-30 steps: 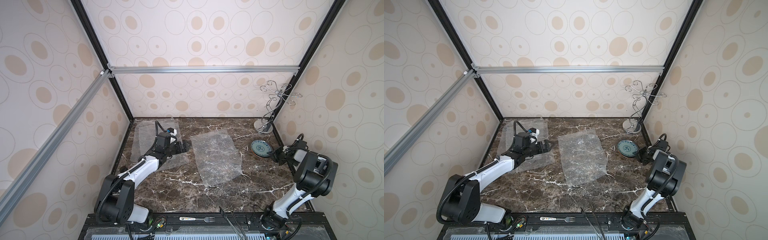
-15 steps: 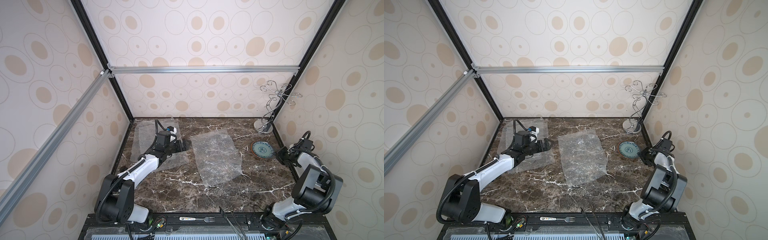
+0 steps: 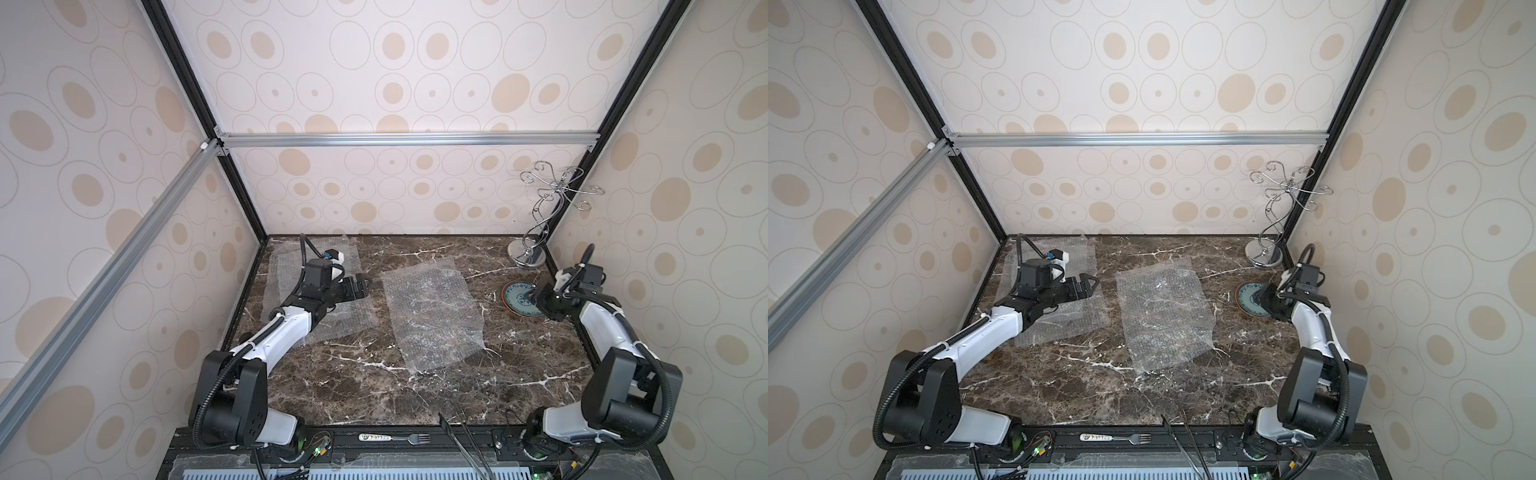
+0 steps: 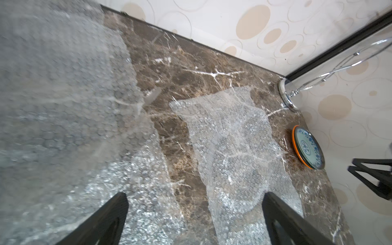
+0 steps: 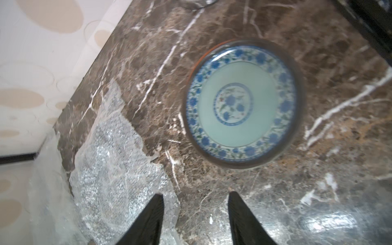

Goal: Unpack dinner plates from bubble wrap
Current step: Reset both arms

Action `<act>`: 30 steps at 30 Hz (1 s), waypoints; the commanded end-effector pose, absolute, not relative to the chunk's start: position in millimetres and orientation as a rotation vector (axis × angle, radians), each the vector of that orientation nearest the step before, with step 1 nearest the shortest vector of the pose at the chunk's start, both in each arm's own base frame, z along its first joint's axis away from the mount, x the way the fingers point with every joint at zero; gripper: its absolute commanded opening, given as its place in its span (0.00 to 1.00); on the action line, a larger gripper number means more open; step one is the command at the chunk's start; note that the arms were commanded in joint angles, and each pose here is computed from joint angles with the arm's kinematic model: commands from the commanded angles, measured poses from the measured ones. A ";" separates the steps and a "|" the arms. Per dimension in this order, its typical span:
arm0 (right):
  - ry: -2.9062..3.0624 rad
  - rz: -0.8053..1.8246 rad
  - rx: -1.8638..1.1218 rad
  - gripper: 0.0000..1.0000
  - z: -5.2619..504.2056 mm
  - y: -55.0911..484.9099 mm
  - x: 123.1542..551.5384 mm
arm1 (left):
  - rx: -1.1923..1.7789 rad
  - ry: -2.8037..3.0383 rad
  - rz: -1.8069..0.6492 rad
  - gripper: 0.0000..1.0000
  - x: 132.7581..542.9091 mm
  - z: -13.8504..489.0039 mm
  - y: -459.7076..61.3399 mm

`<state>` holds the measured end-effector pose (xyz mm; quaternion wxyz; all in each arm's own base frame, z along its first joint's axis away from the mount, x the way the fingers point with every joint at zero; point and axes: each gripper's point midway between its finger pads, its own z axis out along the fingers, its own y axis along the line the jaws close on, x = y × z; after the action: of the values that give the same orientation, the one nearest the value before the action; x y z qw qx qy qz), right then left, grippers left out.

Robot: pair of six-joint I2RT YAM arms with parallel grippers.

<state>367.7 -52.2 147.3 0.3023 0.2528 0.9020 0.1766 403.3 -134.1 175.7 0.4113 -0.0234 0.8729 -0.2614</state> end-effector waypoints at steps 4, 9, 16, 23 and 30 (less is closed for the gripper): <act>2.372 0.349 0.397 0.99 192.2 -11.5 371.4 | 0.006 1.935 -0.437 1.00 416.4 250.1 -87.3; 2.279 0.418 0.300 0.99 218.5 5.8 373.7 | -0.022 1.697 -0.290 1.00 399.6 288.0 -61.4; 2.286 0.435 0.171 0.99 211.3 28.5 376.7 | -0.104 1.408 -0.079 1.00 343.5 295.1 -18.8; 2.249 0.346 0.174 0.99 197.1 27.7 386.1 | -0.083 1.598 0.174 1.00 354.6 243.4 3.6; 2.179 0.252 0.140 0.99 181.6 18.7 393.8 | -0.103 1.623 0.255 1.00 362.4 199.0 14.2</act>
<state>382.9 24.6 177.7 0.4157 0.0733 0.8971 0.1307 362.1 6.9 191.3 0.6557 -0.0461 0.7487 0.0859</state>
